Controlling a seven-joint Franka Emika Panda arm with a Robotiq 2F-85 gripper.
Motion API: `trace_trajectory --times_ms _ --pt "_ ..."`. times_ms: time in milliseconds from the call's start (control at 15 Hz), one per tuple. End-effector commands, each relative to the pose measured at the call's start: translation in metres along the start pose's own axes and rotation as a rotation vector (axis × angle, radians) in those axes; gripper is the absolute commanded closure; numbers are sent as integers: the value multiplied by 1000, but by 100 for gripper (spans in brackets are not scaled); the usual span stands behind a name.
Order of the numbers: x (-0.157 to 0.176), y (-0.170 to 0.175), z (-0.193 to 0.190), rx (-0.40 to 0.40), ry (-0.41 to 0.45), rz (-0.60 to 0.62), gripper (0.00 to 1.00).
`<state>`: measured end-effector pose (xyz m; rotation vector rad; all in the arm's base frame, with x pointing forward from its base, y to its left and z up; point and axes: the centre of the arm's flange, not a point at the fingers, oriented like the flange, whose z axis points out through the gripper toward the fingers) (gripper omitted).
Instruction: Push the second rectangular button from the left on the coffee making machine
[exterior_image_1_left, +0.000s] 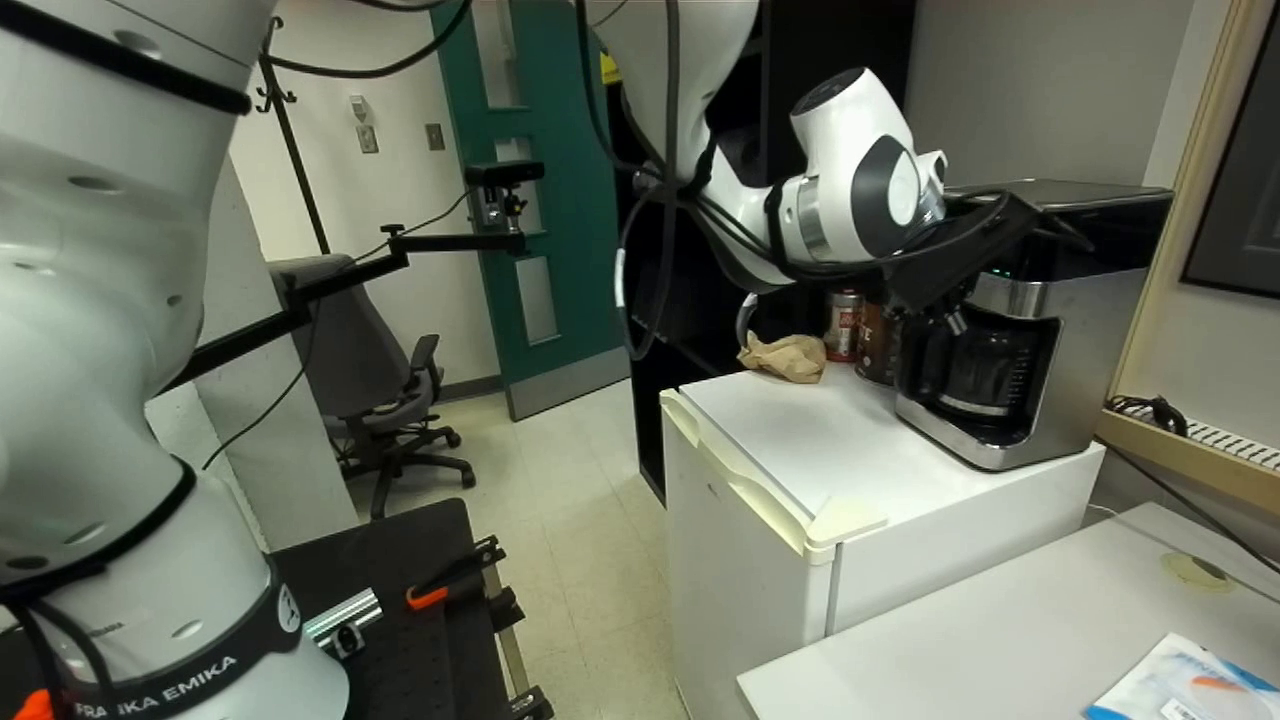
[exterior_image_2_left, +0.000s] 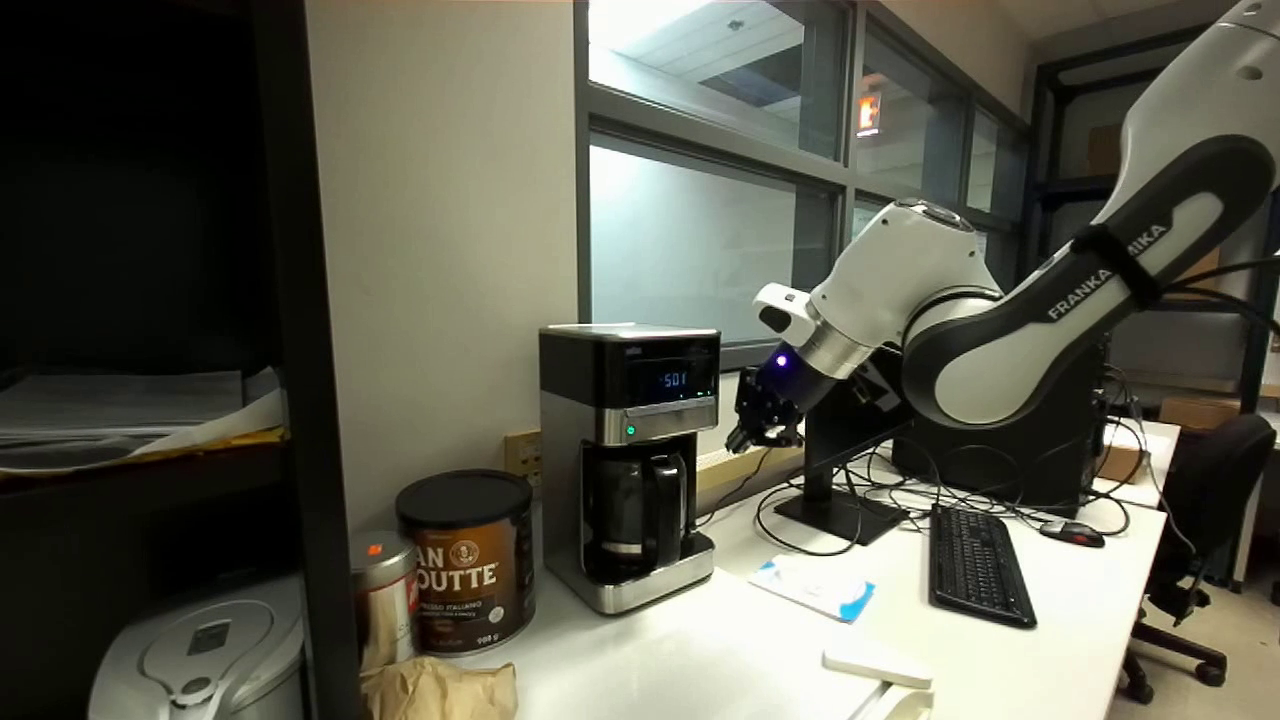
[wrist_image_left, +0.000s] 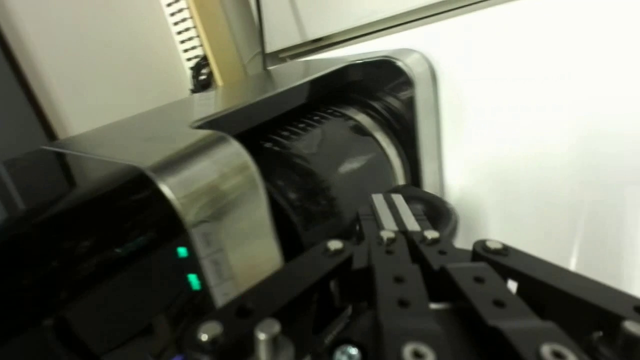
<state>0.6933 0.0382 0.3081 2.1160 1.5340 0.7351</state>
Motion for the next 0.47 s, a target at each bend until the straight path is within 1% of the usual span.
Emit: trace_trajectory --times_ms 0,200,400 --pt "-7 -42 -47 184 5 7 100" --pt "-4 -70 -73 283 31 6 100" --pt "-3 -89 -97 348 74 10 100"
